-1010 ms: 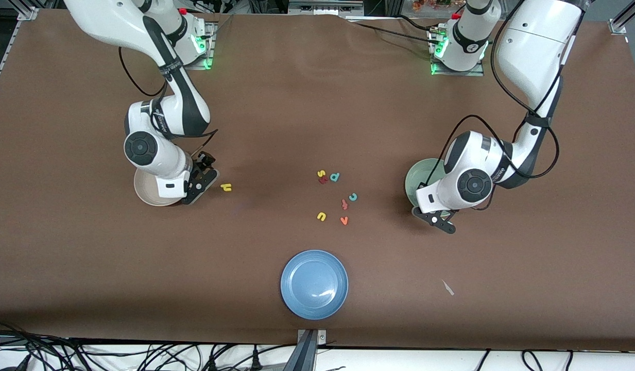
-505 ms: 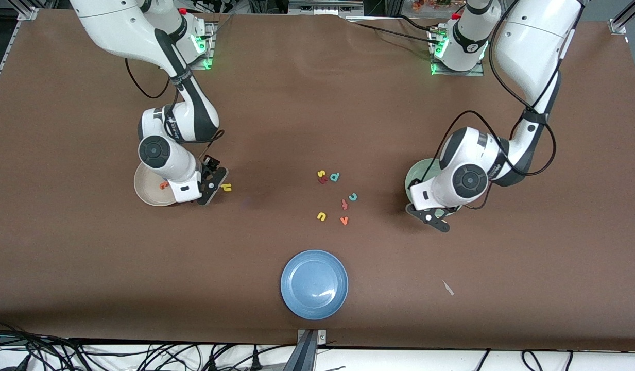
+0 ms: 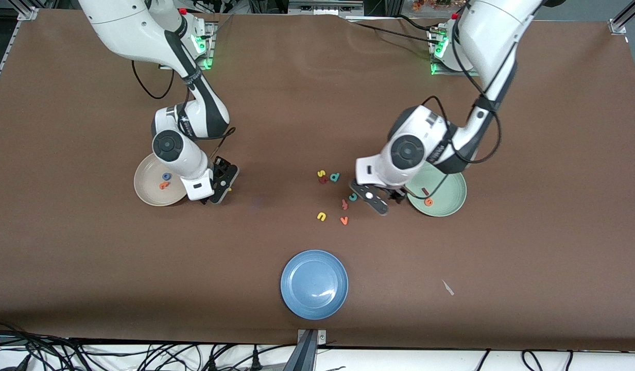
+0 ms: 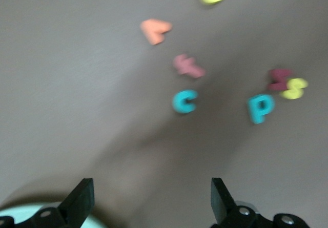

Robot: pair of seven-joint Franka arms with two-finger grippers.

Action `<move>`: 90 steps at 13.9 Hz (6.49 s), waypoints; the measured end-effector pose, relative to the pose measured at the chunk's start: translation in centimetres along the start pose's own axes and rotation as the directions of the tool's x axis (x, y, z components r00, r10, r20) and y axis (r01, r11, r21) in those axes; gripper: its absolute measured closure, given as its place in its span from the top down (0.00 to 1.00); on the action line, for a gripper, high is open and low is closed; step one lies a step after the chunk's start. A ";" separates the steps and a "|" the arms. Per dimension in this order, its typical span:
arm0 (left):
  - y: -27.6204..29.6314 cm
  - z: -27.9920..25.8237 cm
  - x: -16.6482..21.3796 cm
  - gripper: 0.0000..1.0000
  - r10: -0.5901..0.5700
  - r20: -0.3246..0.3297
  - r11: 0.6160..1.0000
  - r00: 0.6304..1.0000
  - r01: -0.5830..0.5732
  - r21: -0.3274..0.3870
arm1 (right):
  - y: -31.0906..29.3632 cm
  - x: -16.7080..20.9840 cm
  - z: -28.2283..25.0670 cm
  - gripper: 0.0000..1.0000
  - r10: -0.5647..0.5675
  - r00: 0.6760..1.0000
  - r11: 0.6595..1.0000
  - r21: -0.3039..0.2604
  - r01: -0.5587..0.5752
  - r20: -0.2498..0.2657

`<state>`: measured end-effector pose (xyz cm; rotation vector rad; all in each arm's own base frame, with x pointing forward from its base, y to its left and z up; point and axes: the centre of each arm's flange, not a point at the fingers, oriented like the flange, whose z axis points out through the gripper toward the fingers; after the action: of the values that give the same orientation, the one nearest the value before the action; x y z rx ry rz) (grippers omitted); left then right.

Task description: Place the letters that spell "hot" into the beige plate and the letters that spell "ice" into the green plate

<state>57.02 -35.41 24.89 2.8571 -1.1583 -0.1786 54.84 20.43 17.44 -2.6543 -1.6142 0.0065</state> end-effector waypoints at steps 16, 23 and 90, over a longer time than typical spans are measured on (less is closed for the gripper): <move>1.2 7.5 3.0 0.52 0.149 -0.087 0.988 0.985 -0.150 -0.016 | -1.1 0.6 -0.3 0.30 -0.025 0.999 0.999 -0.037 0.023 -0.048; -0.6 6.5 3.2 0.18 0.125 -0.106 0.992 0.986 -0.126 -0.006 | -1.1 0.7 -0.3 0.30 -0.031 0.998 0.999 -0.043 0.029 -0.052; -20.1 -33.6 -27.0 1.00 -0.549 -0.125 0.831 0.826 0.555 0.018 | 8.4 -19.7 -40.6 1.00 0.851 0.520 0.525 -0.080 -0.847 0.076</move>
<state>55.90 -2.01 58.74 3.1172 -0.2842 -0.0002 54.10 -2.04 57.42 -3.1899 -0.1206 0.1503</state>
